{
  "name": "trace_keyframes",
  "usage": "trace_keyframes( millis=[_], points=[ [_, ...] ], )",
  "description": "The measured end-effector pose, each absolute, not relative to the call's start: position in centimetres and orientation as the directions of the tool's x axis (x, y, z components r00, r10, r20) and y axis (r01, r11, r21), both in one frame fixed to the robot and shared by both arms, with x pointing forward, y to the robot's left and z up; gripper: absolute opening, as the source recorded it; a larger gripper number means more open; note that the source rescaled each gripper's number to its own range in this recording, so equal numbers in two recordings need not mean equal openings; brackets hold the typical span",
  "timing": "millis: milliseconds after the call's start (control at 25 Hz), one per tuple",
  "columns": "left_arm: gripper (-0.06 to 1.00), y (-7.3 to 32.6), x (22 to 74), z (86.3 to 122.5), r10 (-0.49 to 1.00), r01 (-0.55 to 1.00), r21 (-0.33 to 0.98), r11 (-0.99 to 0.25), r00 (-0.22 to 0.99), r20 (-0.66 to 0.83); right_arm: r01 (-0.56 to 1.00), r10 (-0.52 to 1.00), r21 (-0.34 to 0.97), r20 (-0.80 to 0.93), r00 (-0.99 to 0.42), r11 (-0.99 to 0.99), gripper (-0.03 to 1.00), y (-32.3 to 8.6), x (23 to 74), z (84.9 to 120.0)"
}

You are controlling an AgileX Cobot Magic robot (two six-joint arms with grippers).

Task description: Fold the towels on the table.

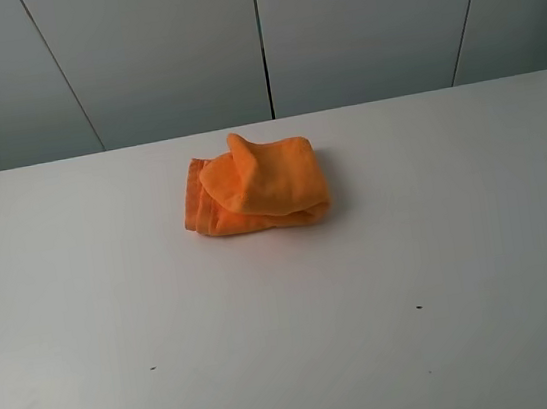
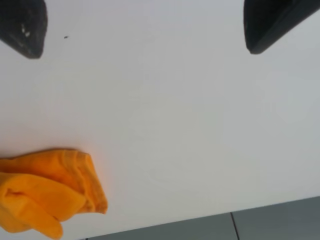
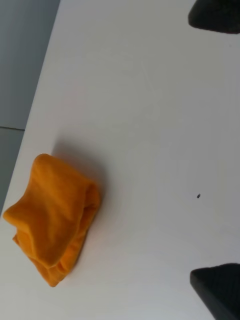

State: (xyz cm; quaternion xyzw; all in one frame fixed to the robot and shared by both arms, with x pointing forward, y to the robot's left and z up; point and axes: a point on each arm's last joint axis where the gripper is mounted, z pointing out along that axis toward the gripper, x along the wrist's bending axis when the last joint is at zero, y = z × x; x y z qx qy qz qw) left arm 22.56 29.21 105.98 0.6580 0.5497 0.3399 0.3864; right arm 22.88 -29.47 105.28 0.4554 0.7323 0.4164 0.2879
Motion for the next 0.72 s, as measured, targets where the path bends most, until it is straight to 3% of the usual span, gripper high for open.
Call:
trace_keyframes(
  millis=[720],
  points=[
    [1.0,30.0,23.1,105.4,0.995,0.462,0.882,-0.092,0.079,0.062,0.438,0.924,0.88,-0.007,-0.381,0.187,1.0,-29.6,22.9,105.3]
  ],
)
